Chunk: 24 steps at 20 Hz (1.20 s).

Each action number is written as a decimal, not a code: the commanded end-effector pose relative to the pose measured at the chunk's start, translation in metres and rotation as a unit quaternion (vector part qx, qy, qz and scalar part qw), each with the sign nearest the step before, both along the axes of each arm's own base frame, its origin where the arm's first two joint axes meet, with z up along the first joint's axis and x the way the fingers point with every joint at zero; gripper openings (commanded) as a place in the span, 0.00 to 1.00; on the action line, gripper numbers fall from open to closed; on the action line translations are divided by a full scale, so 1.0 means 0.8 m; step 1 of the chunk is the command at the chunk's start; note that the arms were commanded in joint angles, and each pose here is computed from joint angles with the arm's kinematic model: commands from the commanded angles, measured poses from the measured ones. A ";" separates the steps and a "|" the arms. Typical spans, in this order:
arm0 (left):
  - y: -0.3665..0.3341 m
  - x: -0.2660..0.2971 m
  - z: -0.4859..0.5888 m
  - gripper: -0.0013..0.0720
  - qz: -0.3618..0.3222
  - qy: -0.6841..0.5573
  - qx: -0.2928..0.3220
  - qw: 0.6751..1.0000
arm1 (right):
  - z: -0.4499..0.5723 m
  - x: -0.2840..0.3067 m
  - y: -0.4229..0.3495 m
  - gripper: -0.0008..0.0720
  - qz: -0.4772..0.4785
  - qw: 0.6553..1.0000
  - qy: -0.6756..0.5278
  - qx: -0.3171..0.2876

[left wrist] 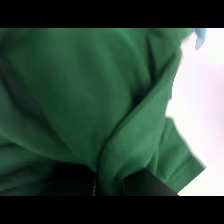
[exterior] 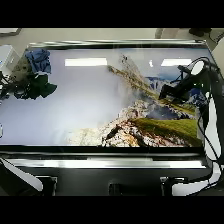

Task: Fold the clothes and pants, and hang the long-sleeved shirts on hangers.

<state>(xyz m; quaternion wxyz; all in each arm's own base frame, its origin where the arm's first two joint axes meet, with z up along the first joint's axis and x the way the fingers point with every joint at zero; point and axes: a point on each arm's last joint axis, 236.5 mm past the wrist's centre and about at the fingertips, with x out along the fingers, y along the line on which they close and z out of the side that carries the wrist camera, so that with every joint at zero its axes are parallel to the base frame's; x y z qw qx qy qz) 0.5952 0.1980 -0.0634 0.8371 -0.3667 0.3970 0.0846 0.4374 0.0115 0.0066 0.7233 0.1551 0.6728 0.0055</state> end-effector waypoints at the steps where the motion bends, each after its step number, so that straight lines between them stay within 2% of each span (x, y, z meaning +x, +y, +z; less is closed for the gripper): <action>1: -0.041 -0.004 0.020 0.06 -0.049 -0.004 -0.031 0.998 | 0.016 -0.007 0.000 0.93 0.003 1.000 -0.003 -0.002; 2: -0.052 0.006 0.067 0.06 -0.080 -0.048 0.001 0.996 | 0.031 -0.001 -0.001 0.93 0.004 1.000 -0.026 -0.006; 3: -0.063 0.014 0.137 0.05 -0.111 -0.104 0.059 0.987 | 0.054 0.012 -0.004 0.93 0.009 0.998 -0.065 -0.013; 4: -0.084 0.015 0.221 0.05 -0.133 -0.162 0.113 0.971 | 0.081 0.026 -0.006 0.93 0.010 0.994 -0.111 -0.019; 6: -0.157 -0.015 0.387 0.06 -0.160 -0.270 0.172 0.934 | 0.147 0.053 -0.010 0.93 -0.003 0.976 -0.215 -0.029; 8: -0.258 -0.079 0.506 0.06 -0.208 -0.341 0.203 0.894 | 0.210 0.059 -0.010 0.93 -0.015 0.955 -0.295 -0.031; 11: -0.410 -0.180 0.568 0.06 -0.301 -0.369 0.200 0.856 | 0.269 0.028 -0.007 0.93 -0.007 0.941 -0.337 -0.037; 14: -0.514 -0.249 0.548 0.06 -0.369 -0.328 0.198 0.847 | 0.298 -0.017 -0.001 0.93 0.030 0.939 -0.340 -0.052; 17: -0.564 -0.274 0.483 0.06 -0.382 -0.246 0.229 0.861 | 0.309 -0.059 -0.001 0.93 0.050 0.943 -0.323 -0.065; 22: -0.590 -0.341 0.207 0.06 -0.413 0.027 0.228 0.881 | 0.285 -0.102 0.003 0.93 0.049 0.965 -0.251 -0.053; 24: -0.590 -0.375 0.106 0.06 -0.406 0.110 0.187 0.888 | 0.254 -0.104 0.006 0.93 0.050 0.974 -0.215 -0.043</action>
